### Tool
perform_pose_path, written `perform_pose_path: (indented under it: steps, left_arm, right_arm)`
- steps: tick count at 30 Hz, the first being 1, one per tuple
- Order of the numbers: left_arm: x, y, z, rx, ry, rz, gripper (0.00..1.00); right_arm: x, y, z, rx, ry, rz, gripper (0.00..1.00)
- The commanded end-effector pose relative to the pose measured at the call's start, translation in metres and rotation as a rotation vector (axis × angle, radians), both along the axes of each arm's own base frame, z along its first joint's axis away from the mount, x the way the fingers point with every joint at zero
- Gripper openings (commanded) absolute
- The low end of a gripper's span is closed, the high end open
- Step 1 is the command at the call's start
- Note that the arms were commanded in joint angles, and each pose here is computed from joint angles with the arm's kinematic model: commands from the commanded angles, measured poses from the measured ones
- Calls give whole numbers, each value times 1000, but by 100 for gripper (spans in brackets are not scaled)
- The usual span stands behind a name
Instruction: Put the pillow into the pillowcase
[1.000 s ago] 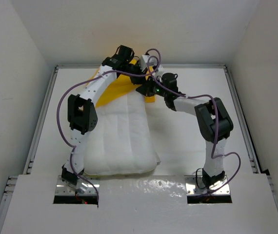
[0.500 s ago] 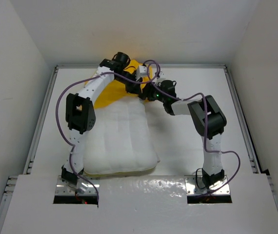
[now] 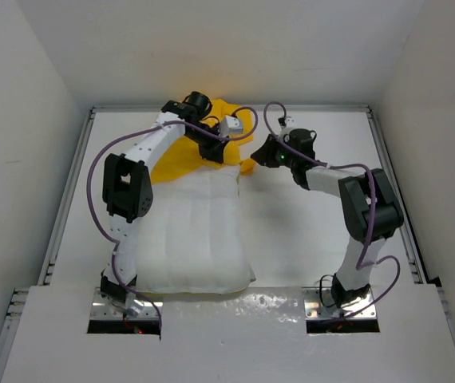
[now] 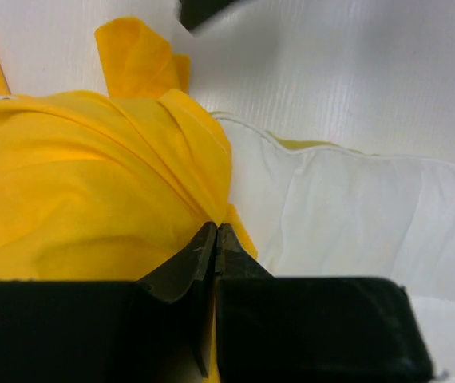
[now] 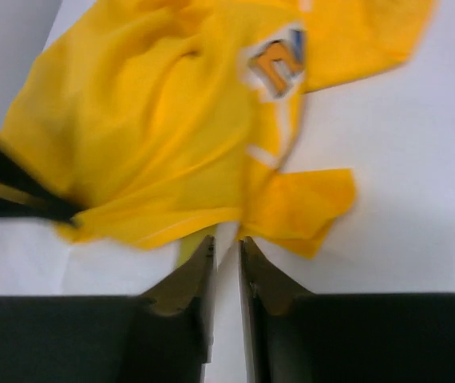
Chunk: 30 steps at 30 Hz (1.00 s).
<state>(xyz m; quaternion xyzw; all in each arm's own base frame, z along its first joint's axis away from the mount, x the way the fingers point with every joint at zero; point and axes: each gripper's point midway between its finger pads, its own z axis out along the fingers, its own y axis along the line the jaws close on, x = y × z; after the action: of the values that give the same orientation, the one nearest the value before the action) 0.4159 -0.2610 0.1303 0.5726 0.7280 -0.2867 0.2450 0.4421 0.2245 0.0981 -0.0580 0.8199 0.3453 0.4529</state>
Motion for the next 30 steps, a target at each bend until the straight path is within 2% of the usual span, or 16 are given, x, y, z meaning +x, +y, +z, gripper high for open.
perform_pose_path:
  steps: [1, 3, 4, 7, 8, 9, 13, 16, 20, 22, 26, 27, 28, 29, 30]
  left_arm:
    - [-16, 10, 21, 52, -53, -46, 0]
    - [-18, 10, 24, 61, -65, -51, 0]
    - [-19, 10, 24, 65, -68, -53, 1]
    - [-20, 9, 26, 89, -77, -45, 28]
    - [-22, 7, 27, 92, -81, -48, 42]
    - [-21, 6, 32, 90, -90, -39, 52]
    - [-17, -1, 53, 89, -173, -11, 70]
    - [-35, -19, 61, 109, -245, -53, 75]
    - [-71, -25, 9, 221, -182, -82, 79]
    - [-76, -26, -7, 244, -177, -57, 80]
    - [-75, -23, -45, 288, -185, -5, 82]
    - [-65, -24, -49, 295, -224, 27, 82]
    - [-68, -18, -63, 315, -216, 36, 81]
    - [-59, -17, -67, 322, -248, 71, 77]
    - [-57, -15, -72, 332, -256, 83, 68]
  right_arm:
    - [34, -17, 0, 37, 66, -148, 30]
    - [46, -20, -16, 30, 126, -207, 45]
    - [48, -22, -22, 25, 148, -226, 49]
    - [58, -21, -40, 36, 201, -262, 57]
    - [58, -19, -43, 37, 217, -263, 58]
    - [57, -13, -50, 34, 246, -255, 59]
    - [43, 6, -61, 3, 278, -216, 62]
    - [30, 8, -73, -3, 316, -233, 62]
    - [20, 11, -83, 17, 355, -244, 61]
    - [21, 10, -87, 22, 366, -253, 58]
    - [22, 11, -98, 34, 392, -272, 33]
    - [25, 11, -102, 29, 396, -278, 20]
    - [26, 10, -104, 24, 396, -279, 14]
    - [28, 9, -103, 19, 391, -280, 2]
    - [28, 8, -101, 15, 389, -279, 0]
